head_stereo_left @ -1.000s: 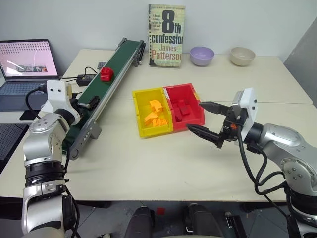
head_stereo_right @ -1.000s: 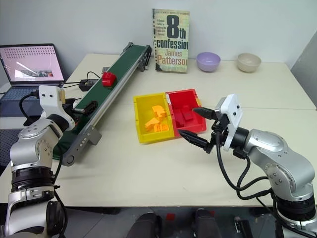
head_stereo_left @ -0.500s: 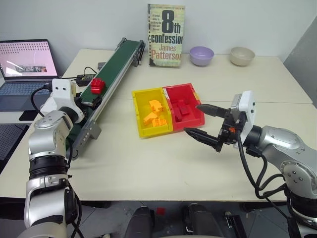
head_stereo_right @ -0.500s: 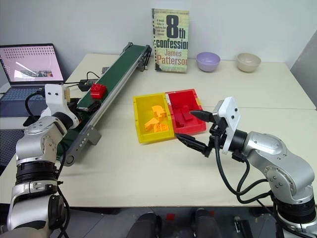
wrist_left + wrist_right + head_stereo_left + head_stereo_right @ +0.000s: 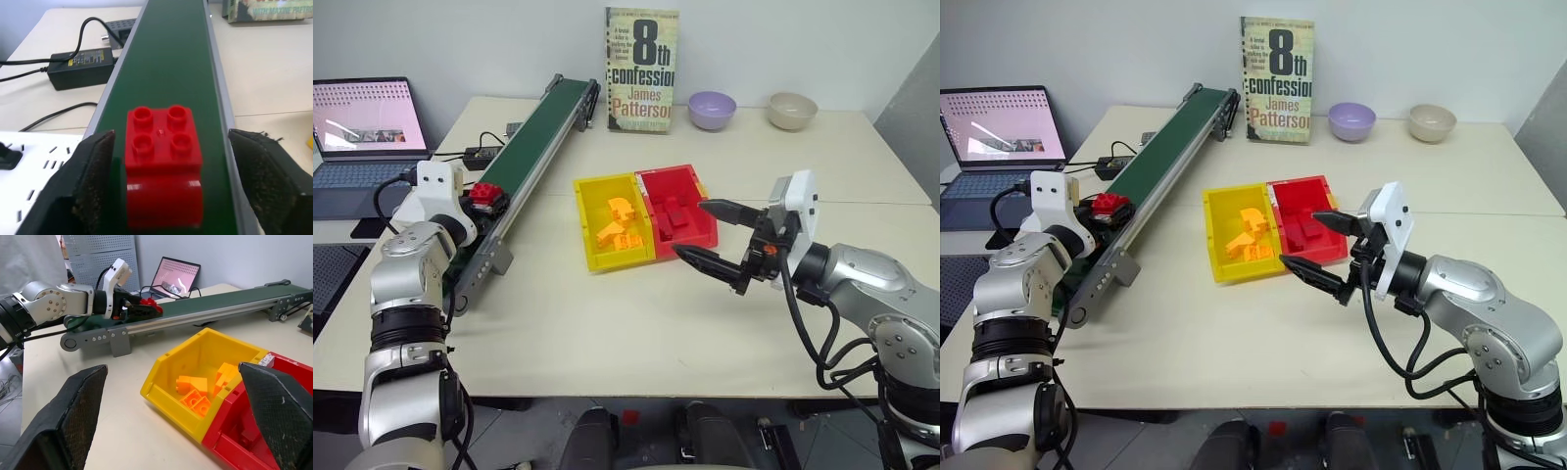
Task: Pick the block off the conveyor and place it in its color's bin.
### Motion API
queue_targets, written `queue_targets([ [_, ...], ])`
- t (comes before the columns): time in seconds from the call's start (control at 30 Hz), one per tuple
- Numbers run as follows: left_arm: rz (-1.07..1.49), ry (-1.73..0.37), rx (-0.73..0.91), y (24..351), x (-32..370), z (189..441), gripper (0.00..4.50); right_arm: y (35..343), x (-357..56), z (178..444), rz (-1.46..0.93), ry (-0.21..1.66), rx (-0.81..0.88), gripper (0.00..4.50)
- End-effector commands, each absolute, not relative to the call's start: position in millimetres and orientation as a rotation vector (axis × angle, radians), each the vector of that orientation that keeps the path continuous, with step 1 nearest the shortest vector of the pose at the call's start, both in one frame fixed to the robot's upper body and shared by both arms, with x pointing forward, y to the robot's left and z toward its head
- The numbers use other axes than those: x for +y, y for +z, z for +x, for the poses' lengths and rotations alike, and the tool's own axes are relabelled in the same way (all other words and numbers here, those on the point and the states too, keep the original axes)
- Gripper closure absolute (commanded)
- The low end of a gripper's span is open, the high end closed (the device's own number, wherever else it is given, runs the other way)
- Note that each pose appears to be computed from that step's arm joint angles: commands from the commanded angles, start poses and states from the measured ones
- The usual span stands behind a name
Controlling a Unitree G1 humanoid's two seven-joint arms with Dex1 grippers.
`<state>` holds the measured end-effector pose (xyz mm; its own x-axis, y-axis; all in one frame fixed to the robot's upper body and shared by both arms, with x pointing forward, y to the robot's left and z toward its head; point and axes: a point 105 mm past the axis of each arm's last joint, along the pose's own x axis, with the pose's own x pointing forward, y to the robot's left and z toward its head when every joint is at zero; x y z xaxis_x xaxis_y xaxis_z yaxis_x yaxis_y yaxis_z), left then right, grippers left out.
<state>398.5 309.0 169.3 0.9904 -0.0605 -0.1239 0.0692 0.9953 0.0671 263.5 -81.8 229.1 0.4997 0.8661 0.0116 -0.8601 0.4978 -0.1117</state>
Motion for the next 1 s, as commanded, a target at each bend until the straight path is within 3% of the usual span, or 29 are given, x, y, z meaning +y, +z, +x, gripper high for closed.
queue_targets([
  [0.03,0.09,-0.019,0.091,182.6,323.9,392.2,1.57,243.3,-82.7,260.3,-0.106,1.049,-0.122,0.0],
  [0.3,0.078,-0.004,0.09,182.2,327.8,385.9,2.92,236.1,-91.5,264.3,-0.1,1.045,-0.109,0.0],
  [0.57,0.06,-0.059,0.052,198.3,314.2,389.7,2.96,226.6,-98.6,263.6,-0.105,1.004,-0.11,0.0],
  [0.87,0.146,-0.618,-0.011,247.6,190.5,403.8,2.96,220.9,-112.4,271.3,-0.206,0.77,-0.093,0.0],
  [1.0,0.248,-0.975,-0.028,252.0,96.7,407.7,2.96,217.9,-123.8,270.2,-0.201,0.609,-0.071,0.0],
])
